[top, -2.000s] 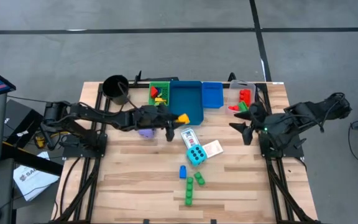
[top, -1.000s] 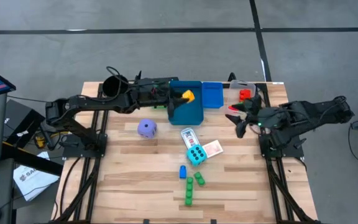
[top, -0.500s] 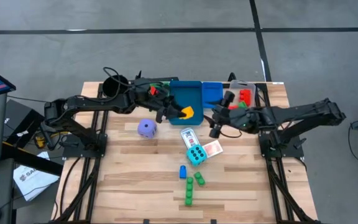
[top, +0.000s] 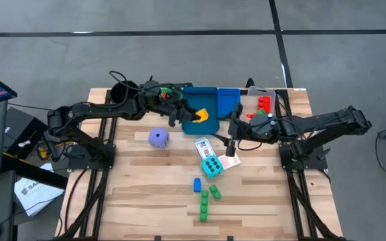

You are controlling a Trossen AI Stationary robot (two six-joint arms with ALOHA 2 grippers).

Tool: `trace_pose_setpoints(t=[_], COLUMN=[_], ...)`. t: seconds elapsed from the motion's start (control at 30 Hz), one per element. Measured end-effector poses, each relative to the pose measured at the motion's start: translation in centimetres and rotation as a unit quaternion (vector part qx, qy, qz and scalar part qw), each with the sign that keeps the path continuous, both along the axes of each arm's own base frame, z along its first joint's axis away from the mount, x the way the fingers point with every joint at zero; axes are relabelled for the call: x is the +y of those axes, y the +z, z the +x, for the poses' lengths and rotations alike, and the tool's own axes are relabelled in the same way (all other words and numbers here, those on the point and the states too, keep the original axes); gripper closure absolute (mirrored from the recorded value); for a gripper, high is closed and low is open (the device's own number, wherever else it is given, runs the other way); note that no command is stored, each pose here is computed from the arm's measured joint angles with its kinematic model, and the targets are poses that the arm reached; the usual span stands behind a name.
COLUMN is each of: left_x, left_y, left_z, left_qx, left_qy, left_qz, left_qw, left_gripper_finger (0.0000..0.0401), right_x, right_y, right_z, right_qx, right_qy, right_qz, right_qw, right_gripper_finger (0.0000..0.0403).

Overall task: Pick & Place Toys
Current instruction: Put the large yellow game piece into the transparent bin

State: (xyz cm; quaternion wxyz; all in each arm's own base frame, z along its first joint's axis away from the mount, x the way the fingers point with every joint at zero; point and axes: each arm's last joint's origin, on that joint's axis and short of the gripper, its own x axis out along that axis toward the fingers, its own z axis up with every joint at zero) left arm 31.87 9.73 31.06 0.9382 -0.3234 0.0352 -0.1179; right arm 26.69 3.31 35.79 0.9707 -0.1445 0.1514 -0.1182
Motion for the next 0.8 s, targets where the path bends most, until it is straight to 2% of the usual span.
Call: trace_pose_setpoints(t=[0.3,0.8], left_x=[-1.2,-2.1], left_y=[0.1,0.1], left_z=[0.4,0.7], left_qx=[-0.003,-0.005], left_qy=[-0.020,-0.008], left_qz=[-0.010,-0.011], left_qw=[1.000,1.000], left_gripper_finger=[0.0269,0.0269], right_x=[-0.4,-0.3], right_y=[-0.7,-1.1], right_z=[1.1,1.9], right_qx=[0.007,0.004], right_qy=[-0.006,0.020], right_qz=[-0.007,-0.005], right_qw=[1.000,1.000], right_gripper_finger=[0.0163,0.0163])
